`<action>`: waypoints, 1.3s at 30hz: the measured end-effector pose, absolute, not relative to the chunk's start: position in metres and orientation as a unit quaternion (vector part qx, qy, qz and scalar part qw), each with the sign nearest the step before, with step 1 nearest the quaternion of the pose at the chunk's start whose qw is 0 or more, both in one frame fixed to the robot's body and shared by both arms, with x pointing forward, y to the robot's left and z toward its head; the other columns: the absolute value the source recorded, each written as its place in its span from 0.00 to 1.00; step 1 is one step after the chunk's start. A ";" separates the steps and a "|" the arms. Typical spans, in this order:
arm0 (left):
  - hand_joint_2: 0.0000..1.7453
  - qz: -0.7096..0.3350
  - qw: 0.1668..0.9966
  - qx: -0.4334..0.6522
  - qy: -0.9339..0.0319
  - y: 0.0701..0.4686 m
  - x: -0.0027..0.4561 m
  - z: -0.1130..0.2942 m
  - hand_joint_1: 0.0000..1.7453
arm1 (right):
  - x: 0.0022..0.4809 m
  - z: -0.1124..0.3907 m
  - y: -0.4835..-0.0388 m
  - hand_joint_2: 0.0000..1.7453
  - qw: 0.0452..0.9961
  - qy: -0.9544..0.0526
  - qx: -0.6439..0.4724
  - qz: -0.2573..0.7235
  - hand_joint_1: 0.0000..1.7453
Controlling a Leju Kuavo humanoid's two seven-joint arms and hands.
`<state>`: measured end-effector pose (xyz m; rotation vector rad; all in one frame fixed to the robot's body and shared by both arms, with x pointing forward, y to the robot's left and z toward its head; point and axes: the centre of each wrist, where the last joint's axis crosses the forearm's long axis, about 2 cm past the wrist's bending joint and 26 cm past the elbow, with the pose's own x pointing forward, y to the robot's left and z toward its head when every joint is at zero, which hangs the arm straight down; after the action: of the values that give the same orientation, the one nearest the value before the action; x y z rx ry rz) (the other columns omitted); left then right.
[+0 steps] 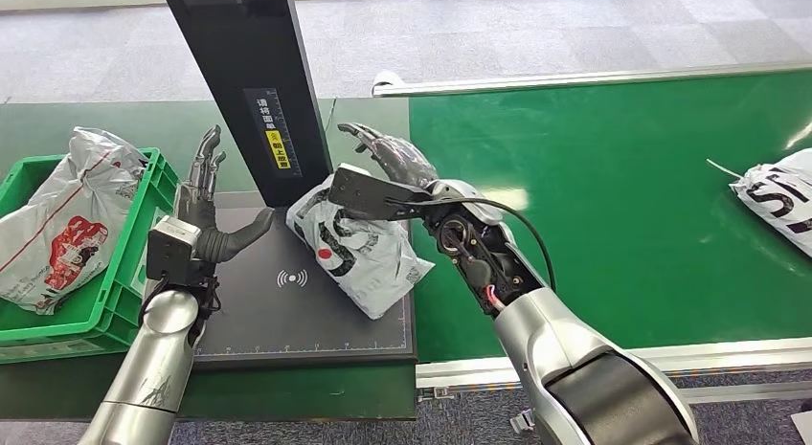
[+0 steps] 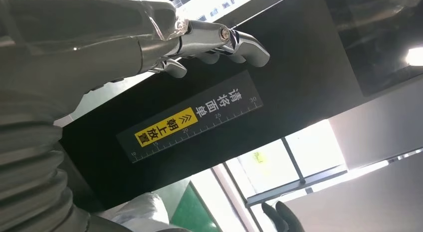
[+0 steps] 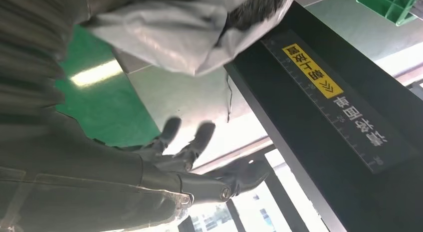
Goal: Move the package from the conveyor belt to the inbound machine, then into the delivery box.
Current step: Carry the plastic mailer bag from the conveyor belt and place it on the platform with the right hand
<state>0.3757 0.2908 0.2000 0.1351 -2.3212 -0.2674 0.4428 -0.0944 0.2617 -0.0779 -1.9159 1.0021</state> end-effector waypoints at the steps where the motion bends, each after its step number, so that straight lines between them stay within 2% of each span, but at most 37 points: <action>1: 1.00 -0.105 0.390 0.053 -0.913 0.291 0.376 0.200 0.00 | 0.443 0.261 -0.095 1.00 0.471 -0.781 -0.032 0.410 0.00; 19: 1.00 -0.131 0.400 0.063 -0.905 0.286 0.379 0.202 0.00 | 0.433 0.218 -0.104 1.00 0.521 -0.759 0.010 0.390 0.00; 29: 1.00 -0.144 0.413 0.055 -0.898 0.278 0.383 0.196 0.00 | 0.423 0.204 -0.110 1.00 0.537 -0.766 0.226 0.272 0.00; 39: 1.00 -0.151 0.419 0.051 -0.894 0.274 0.385 0.193 0.00 | 0.419 0.208 -0.111 1.00 0.523 -0.772 0.271 0.238 0.00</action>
<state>0.3847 0.2744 0.1932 0.1285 -2.2414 -0.3779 0.4194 -0.1107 0.2077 0.6490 -1.8491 0.5692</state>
